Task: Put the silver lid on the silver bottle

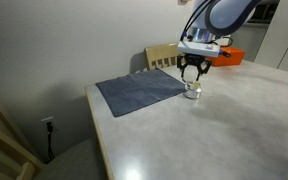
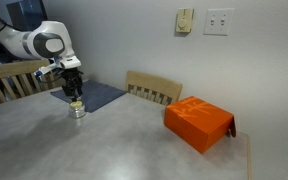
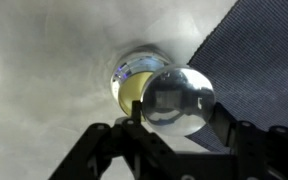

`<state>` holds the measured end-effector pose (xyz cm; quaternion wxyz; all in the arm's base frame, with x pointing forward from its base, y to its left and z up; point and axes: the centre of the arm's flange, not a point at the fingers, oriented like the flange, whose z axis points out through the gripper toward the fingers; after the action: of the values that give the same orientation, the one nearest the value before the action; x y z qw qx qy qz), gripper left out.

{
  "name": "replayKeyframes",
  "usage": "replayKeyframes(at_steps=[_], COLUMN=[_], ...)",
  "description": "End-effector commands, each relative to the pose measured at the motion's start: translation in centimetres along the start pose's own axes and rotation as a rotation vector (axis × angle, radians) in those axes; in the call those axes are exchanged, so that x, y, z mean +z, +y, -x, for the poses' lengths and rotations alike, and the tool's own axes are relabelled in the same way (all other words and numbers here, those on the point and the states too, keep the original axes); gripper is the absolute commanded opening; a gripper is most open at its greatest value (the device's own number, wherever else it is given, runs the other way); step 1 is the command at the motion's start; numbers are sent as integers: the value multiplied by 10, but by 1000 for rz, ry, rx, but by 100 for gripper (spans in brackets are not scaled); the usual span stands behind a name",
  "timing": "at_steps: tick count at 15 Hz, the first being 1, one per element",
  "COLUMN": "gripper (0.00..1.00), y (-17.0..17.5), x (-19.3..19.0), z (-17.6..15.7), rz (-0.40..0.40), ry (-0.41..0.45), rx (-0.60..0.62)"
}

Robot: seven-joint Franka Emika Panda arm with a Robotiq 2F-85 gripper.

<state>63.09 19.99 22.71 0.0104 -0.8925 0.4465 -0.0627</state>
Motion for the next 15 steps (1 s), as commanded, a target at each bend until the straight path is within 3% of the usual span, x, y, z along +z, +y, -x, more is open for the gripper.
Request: replayKeyframes(at_steps=[1, 3, 10, 15], gripper=[44, 44, 44, 44], y=[34, 40, 47, 43], x=[-14, -12, 12, 12], z=[8, 2, -23, -24], rz=[-6, 8, -30, -53], ry=[64, 62, -59, -59], rx=[109, 138, 40, -35])
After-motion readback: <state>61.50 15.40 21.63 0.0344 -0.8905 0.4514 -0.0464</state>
